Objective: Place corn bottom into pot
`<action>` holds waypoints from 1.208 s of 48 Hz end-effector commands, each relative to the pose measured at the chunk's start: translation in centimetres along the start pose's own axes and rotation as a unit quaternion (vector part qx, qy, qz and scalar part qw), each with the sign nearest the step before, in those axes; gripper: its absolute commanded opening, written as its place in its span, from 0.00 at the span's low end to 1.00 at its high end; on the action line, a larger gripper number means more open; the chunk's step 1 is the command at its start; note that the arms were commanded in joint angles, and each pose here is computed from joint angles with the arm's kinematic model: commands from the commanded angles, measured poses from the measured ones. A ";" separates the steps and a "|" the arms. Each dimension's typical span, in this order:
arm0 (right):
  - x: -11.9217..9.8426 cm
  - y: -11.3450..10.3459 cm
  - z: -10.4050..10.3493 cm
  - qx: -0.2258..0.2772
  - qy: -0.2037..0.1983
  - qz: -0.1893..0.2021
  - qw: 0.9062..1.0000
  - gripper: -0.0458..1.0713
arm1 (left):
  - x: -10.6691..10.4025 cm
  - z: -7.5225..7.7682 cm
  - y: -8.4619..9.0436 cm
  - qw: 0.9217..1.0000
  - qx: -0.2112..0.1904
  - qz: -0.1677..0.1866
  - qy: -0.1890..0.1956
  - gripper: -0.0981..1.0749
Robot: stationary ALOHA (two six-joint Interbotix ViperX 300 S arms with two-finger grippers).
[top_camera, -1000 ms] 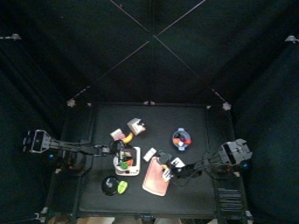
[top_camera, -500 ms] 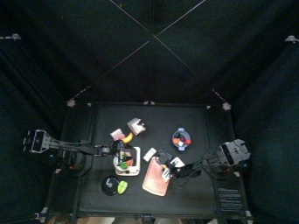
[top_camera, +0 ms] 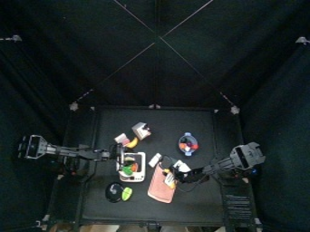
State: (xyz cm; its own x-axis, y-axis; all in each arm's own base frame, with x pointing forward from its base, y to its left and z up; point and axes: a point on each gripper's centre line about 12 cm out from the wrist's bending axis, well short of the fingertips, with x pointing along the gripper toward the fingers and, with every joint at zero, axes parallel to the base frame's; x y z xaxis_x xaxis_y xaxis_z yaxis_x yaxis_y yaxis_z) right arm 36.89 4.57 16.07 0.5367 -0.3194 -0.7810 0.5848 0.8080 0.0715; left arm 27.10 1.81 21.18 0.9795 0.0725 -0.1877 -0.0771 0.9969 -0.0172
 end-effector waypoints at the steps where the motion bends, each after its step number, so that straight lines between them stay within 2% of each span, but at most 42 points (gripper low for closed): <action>1: -1.5 1.2 3.6 0.001 -0.052 0.026 0.998 0.50 | -1.2 0.9 0.1 1.000 -0.003 0.003 -0.027 0.83; 9: -1.3 2.8 7.6 -0.034 -0.119 0.033 0.992 0.50 | -3.5 0.4 1.0 0.999 -0.014 0.022 -0.043 0.83; 13: -1.1 4.2 9.5 -0.049 -0.148 0.053 0.986 0.50 | -4.1 -0.4 1.5 0.999 -0.018 0.034 -0.037 0.83; 21: 1.0 6.5 11.9 -0.066 -0.171 0.090 0.979 0.50 | -4.6 -1.4 2.4 0.998 -0.022 0.055 -0.026 0.83; 30: 3.7 7.4 13.9 -0.069 -0.184 0.099 0.976 0.50 | -4.8 -1.8 2.7 0.998 -0.024 0.061 -0.021 0.83; 37: 5.4 7.6 14.7 -0.065 -0.184 0.107 0.975 0.50 | -4.8 -1.8 2.8 0.997 -0.023 0.064 -0.020 0.83; 42: 5.9 7.6 14.7 -0.062 -0.180 0.115 0.975 0.53 | -4.8 -1.8 2.8 0.997 -0.023 0.064 -0.019 0.83; 52: 5.8 7.7 14.8 -0.058 -0.180 0.119 0.975 0.68 | -4.9 -1.9 2.8 0.997 -0.024 0.064 -0.019 0.83; 58: 5.2 7.9 15.4 -0.054 -0.187 0.123 0.973 0.73 | -4.8 -1.8 2.8 0.997 -0.024 0.064 -0.019 0.83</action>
State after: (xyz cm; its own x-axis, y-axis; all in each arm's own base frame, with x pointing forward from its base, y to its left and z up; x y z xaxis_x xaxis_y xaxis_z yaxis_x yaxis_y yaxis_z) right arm 53.28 1.85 19.07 0.8153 -0.2532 -0.5208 0.3589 0.9267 0.1114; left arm 21.60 4.11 19.81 0.9658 0.1971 -0.1686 -0.2065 0.9776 -0.0399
